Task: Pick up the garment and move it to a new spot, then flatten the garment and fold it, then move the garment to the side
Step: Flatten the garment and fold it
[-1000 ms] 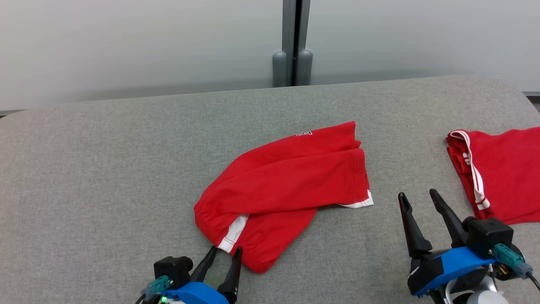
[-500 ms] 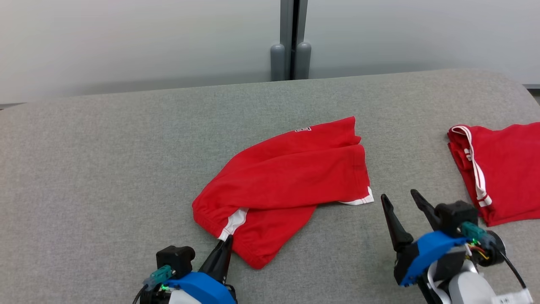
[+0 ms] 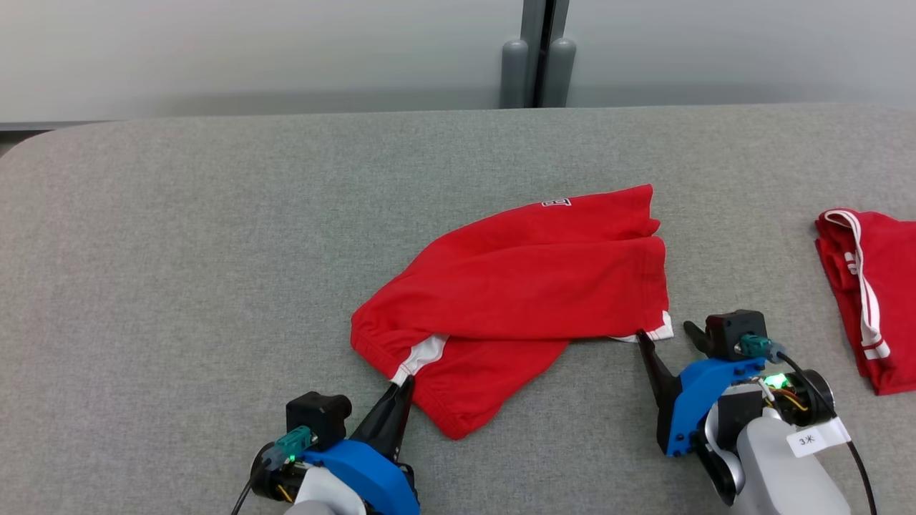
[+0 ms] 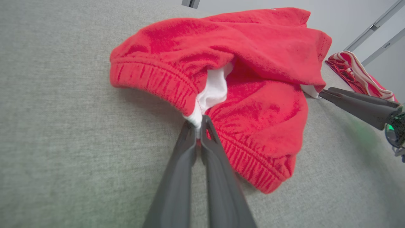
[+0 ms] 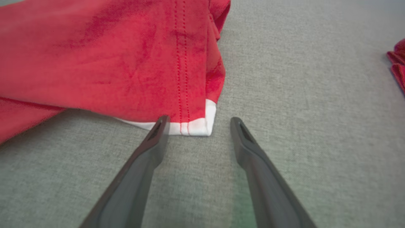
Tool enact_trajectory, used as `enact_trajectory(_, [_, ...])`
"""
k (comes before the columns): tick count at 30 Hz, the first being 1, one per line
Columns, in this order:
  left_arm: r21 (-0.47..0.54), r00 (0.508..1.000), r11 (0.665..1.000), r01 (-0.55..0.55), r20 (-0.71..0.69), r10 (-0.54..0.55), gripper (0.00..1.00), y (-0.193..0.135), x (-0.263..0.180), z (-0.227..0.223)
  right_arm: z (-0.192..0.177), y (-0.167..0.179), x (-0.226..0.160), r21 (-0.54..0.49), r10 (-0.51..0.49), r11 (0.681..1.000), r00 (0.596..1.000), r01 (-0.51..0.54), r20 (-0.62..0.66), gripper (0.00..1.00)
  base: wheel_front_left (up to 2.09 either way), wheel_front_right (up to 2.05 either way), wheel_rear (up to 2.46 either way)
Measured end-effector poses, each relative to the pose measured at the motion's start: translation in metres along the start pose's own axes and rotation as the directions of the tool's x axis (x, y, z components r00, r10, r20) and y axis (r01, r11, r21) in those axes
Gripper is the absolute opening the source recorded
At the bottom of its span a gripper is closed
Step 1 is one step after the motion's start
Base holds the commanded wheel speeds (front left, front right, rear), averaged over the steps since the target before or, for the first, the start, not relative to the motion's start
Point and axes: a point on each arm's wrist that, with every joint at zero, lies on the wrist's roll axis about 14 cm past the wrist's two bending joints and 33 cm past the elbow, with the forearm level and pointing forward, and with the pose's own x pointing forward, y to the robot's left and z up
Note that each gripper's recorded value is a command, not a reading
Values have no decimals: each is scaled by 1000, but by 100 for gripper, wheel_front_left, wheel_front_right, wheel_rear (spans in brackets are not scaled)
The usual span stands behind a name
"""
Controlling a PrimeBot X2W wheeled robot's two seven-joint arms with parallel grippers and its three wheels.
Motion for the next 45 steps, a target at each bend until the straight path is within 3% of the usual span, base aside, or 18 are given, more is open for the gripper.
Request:
enact_trajectory(2, [4,1000,1000,2,1,-2,0,0,1,1,-4,0,5,4,2,1000,1000,-2,-17,98,0,0,0])
enact_trajectory(4, [11,1000,1000,4,-1,-4,0,1,2,1,-5,0,8,9,3,1000,1000,-3,-23,45,0,0,0])
enact_trajectory(5, [12,1000,1000,4,-3,-4,0,1,2,0,-5,0,10,12,2,1000,1000,-2,-23,31,0,0,0])
enact_trajectory(7, [13,1000,1000,3,-4,-3,0,2,2,0,-5,1,14,27,5,1000,1000,-5,-18,14,0,0,0])
enact_trajectory(8, [14,1000,1000,3,-3,-3,0,2,3,1,-5,2,15,32,8,999,1000,-7,-17,0,0,0,0])
enact_trajectory(15, [45,998,999,17,66,-20,0,0,5,20,8,-1,15,108,-6,994,999,1,46,0,0,0,0])
enact_trajectory(22, [168,954,984,57,281,-103,0,-18,-4,95,85,-14,-6,175,-45,984,958,-6,284,0,0,0,0])
enact_trajectory(30, [348,898,929,124,360,-254,0,-57,-32,162,150,-33,-74,171,-79,985,907,7,414,0,0,0,0])
enact_trajectory(36, [441,876,874,202,318,-363,0,-84,-45,191,206,-29,-118,147,-45,988,850,-38,524,0,0,0,0])
enact_trajectory(42, [537,889,824,181,270,-371,0,-68,-20,224,233,-32,-98,97,-26,995,862,-26,506,0,0,0,0])
enact_trajectory(45, [527,902,833,170,257,-347,0,-49,7,234,244,-36,-69,79,-20,997,871,-21,492,0,0,0,0])
